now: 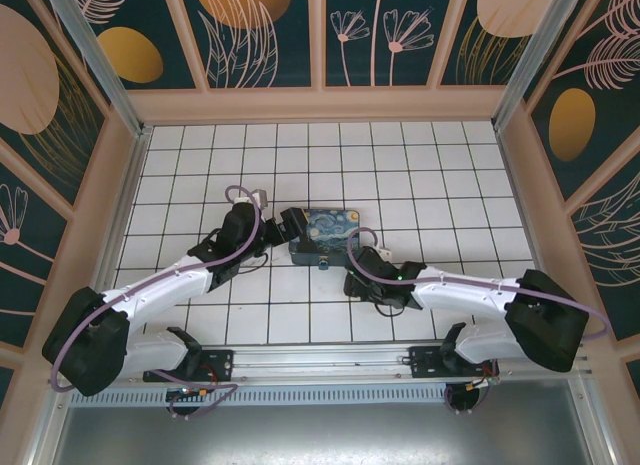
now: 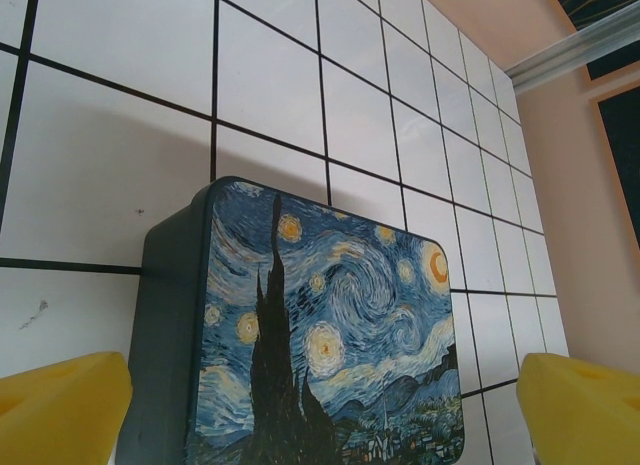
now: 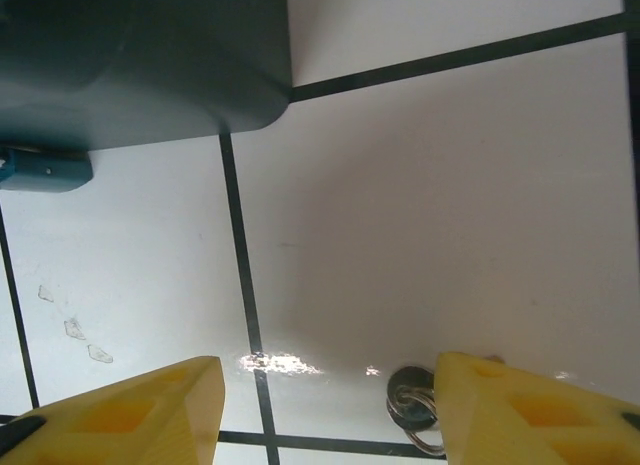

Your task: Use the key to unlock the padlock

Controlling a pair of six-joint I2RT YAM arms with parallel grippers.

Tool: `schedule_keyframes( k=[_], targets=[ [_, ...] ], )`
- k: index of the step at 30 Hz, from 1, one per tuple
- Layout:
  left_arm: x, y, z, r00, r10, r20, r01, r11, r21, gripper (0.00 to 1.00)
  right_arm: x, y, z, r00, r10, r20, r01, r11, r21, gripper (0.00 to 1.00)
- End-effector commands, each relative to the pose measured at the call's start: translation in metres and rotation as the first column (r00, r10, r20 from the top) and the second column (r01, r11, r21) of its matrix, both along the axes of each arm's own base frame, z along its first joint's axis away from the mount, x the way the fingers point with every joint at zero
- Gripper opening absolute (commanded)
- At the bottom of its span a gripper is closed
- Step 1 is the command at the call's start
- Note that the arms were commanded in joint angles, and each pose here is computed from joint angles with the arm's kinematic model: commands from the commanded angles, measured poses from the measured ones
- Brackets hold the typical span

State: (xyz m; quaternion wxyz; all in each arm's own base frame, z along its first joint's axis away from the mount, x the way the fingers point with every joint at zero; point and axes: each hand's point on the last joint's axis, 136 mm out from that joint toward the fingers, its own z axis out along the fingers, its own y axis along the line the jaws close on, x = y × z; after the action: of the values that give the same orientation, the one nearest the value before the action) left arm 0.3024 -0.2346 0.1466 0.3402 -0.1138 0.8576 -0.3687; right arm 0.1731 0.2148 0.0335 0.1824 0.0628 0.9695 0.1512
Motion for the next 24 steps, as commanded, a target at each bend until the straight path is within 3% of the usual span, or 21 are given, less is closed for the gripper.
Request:
schedule_keyframes(
  k=[1, 24],
  targets=[
    [-0.002, -0.003, 0.004, 1.000, -0.012, 0.010, 0.012, 1.000, -0.022, 0.99, -0.001, -0.011, 0.006, 1.000, -0.024, 0.019, 0.024, 0.999, -0.031, 0.58],
    [0.000, -0.005, -0.001, 1.000, -0.020, 0.008, 0.020, 1.000, -0.006, 0.99, -0.001, -0.013, -0.016, 1.000, -0.023, -0.004, 0.022, 0.994, -0.108, 0.58]
  ],
)
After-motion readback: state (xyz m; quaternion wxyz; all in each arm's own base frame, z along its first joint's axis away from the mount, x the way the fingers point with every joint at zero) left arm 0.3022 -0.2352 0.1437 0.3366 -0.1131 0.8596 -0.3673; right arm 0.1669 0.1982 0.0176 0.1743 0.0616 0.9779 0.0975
